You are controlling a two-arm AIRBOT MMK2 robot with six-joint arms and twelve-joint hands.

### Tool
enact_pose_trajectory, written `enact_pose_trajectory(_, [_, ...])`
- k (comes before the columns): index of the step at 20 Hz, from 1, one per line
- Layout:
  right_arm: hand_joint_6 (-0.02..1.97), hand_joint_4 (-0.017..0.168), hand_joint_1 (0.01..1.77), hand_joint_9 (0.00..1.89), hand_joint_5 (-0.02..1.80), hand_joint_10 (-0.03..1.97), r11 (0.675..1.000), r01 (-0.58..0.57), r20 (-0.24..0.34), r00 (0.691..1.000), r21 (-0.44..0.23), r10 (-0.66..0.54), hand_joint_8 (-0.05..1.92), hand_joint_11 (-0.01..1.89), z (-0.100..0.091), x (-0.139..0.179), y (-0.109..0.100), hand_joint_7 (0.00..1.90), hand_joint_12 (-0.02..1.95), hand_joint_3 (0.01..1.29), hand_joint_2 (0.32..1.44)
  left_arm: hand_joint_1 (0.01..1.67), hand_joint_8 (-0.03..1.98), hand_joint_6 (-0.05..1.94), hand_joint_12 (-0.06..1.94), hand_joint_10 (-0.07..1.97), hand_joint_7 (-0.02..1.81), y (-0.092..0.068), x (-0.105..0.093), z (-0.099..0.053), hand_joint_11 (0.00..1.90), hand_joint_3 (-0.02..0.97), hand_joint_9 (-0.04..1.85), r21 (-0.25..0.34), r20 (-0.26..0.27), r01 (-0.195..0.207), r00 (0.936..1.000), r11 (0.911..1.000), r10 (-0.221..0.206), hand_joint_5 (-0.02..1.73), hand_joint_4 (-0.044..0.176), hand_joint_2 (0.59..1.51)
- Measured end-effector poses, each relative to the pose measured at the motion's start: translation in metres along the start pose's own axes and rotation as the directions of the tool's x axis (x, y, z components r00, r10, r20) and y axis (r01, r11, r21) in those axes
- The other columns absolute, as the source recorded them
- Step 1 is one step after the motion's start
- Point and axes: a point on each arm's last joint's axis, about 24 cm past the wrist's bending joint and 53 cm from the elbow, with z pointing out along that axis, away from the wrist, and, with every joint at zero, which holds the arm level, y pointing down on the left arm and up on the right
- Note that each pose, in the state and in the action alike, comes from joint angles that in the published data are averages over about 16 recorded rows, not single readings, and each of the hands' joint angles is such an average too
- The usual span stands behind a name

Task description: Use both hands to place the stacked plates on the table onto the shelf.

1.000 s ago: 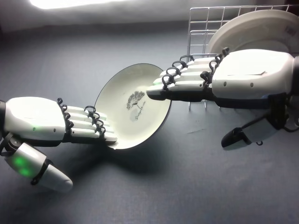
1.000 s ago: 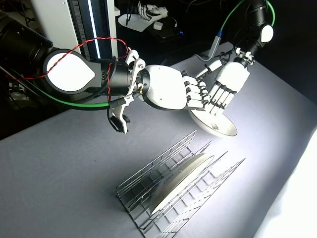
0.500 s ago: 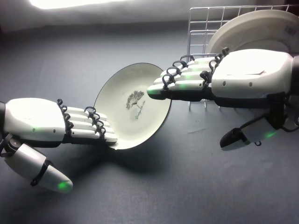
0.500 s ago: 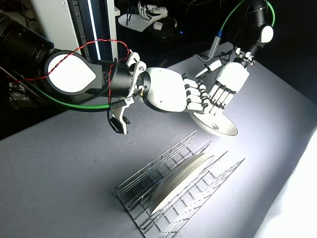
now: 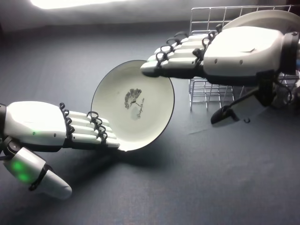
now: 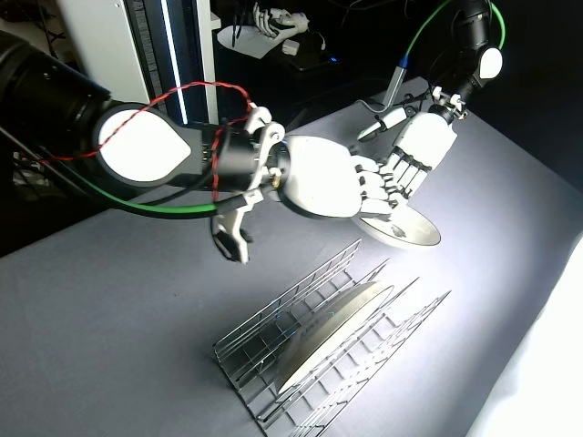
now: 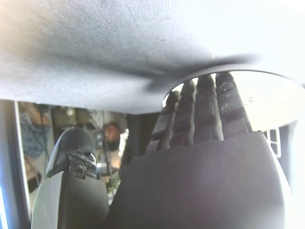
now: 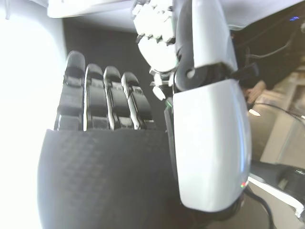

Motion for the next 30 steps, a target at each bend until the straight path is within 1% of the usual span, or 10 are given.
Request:
enact_pose_trajectory(4, [0.03, -0.003, 1.26, 0.01, 0.02, 0.01, 1.000, 0.004, 0.011, 1.000, -0.009, -0.004, 0.01, 0.01, 0.001, -0.006, 0.003, 0.01, 0.41, 0.01, 0.93, 0.01, -0.01, -0.02, -0.03, -0.01, 0.00, -0.001, 0.002, 0.000, 0.01, 0.019, 0.01, 0.010, -0.006, -0.001, 1.0000, 0.9999, 0.001, 0.00, -0.002, 1.174])
enact_pose_trajectory(9, [0.03, -0.003, 1.24, 0.01, 0.02, 0.01, 1.000, 0.003, 0.008, 1.000, -0.027, -0.003, 0.01, 0.01, -0.002, -0.005, 0.009, 0.01, 0.44, 0.01, 0.93, 0.02, -0.01, -0.01, -0.02, -0.01, -0.01, -0.003, 0.002, -0.001, 0.01, 0.019, 0.01, 0.020, -0.009, -0.003, 1.0000, 0.9998, 0.003, 0.01, -0.001, 1.174])
enact_pose_trajectory(17, [0.03, -0.003, 1.24, 0.02, 0.02, 0.01, 0.998, 0.008, 0.023, 1.000, -0.058, -0.006, 0.01, 0.01, -0.013, -0.012, 0.021, 0.01, 0.41, 0.01, 0.93, 0.02, -0.01, 0.01, -0.02, -0.02, -0.01, -0.006, -0.002, -0.011, 0.01, 0.019, 0.01, 0.034, -0.011, -0.006, 0.9999, 0.9994, 0.007, 0.01, 0.000, 1.170])
enact_pose_trajectory(25, [0.03, -0.003, 1.25, 0.02, 0.02, 0.01, 0.996, 0.009, 0.077, 0.997, -0.089, -0.002, 0.01, 0.01, -0.032, -0.035, 0.031, 0.01, 0.37, 0.01, 0.93, 0.02, -0.01, 0.02, 0.00, -0.01, 0.00, -0.016, 0.002, -0.025, 0.01, 0.019, 0.01, 0.058, -0.042, -0.021, 0.9988, 0.9981, 0.023, 0.02, -0.001, 1.167])
enact_pose_trajectory(30, [0.03, -0.003, 1.25, 0.02, 0.02, 0.01, 0.995, 0.009, 0.110, 0.994, -0.100, 0.002, 0.01, 0.01, -0.045, -0.049, 0.036, 0.01, 0.38, 0.01, 0.93, 0.02, -0.01, 0.02, 0.01, 0.00, 0.00, -0.022, -0.004, -0.025, 0.01, 0.019, 0.01, 0.069, -0.040, -0.045, 0.9981, 0.9966, 0.048, 0.02, -0.001, 1.161])
